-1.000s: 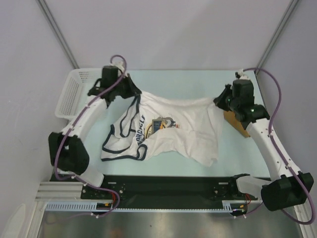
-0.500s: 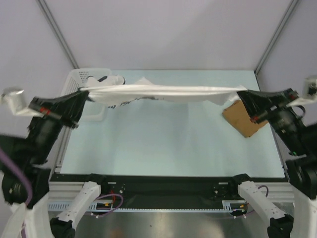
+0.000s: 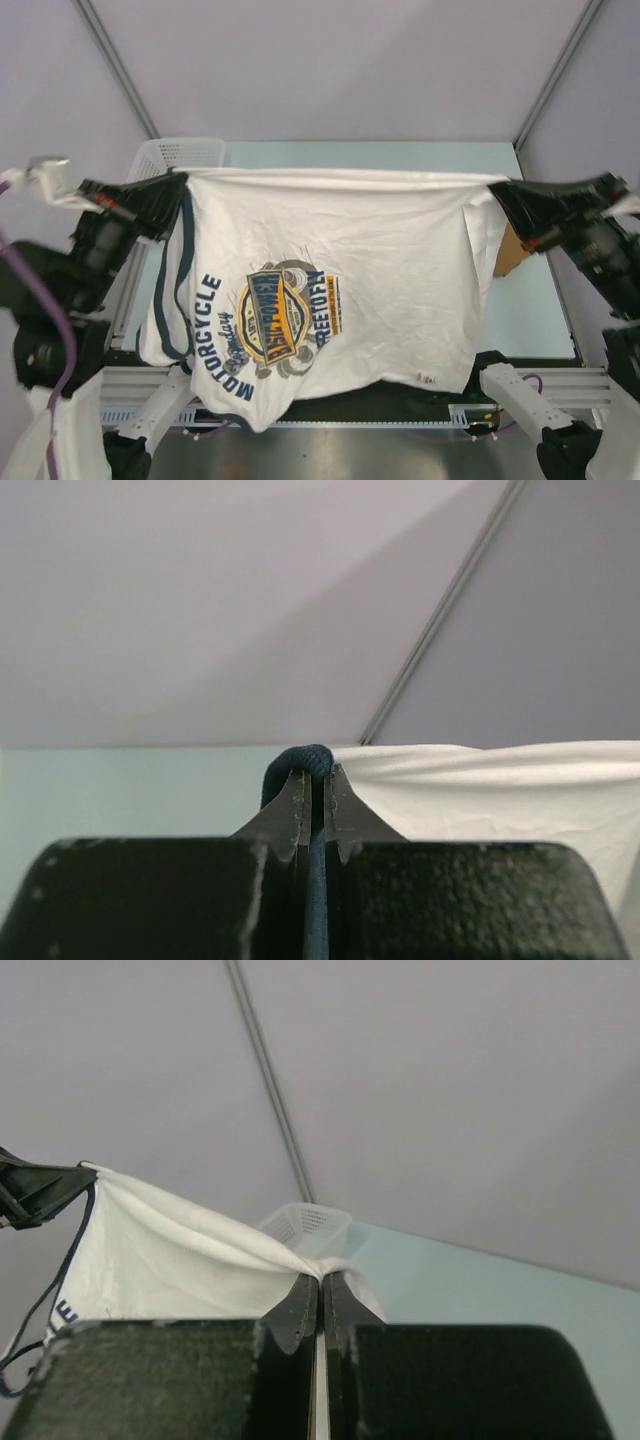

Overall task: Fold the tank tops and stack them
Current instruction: Flatten the tank top out

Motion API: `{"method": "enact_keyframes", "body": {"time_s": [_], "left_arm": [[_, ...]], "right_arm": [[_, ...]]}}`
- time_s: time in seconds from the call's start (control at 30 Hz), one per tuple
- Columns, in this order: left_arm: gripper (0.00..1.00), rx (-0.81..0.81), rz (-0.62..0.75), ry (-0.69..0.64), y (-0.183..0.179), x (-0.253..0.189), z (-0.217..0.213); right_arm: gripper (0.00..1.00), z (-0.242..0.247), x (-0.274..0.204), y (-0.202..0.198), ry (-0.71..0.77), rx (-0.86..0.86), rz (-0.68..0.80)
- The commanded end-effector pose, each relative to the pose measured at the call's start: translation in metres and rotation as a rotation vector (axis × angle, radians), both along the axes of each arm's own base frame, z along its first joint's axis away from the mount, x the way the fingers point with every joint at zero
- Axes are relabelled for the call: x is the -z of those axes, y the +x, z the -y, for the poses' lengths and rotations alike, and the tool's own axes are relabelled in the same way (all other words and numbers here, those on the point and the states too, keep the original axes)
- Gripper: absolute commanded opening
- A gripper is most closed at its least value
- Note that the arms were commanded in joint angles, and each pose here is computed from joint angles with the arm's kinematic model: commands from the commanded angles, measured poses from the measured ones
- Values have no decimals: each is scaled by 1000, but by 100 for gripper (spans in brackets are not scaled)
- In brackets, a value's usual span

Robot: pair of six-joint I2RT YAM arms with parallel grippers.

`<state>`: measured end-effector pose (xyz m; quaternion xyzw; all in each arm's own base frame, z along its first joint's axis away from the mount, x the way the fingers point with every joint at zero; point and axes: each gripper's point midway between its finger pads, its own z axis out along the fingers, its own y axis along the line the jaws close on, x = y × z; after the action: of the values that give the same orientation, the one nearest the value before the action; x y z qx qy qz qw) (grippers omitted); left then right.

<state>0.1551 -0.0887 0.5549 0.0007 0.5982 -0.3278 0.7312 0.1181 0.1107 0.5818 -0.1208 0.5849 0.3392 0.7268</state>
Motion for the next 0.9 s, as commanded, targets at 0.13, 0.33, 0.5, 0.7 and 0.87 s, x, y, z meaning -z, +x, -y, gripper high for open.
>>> {"method": "enact_keyframes", "body": {"time_s": [0.13,0.33,0.5,0.7,0.87], "left_arm": [[0,-24,-290,19,170,125,28],[0,-31,-479,39,258,244,45],[0,-38,-615,46,332,321,58],[0,-64,-671,37,409,343,66],[8,-33,-687,30,474,354,79]], "right_arm": [[0,-9,142,178,-39,176,-433],[0,-18,229,275,-19,174,-573],[0,-17,314,362,-4,146,-758],[0,-10,343,440,0,163,-809],[4,14,376,503,50,234,-854]]}}
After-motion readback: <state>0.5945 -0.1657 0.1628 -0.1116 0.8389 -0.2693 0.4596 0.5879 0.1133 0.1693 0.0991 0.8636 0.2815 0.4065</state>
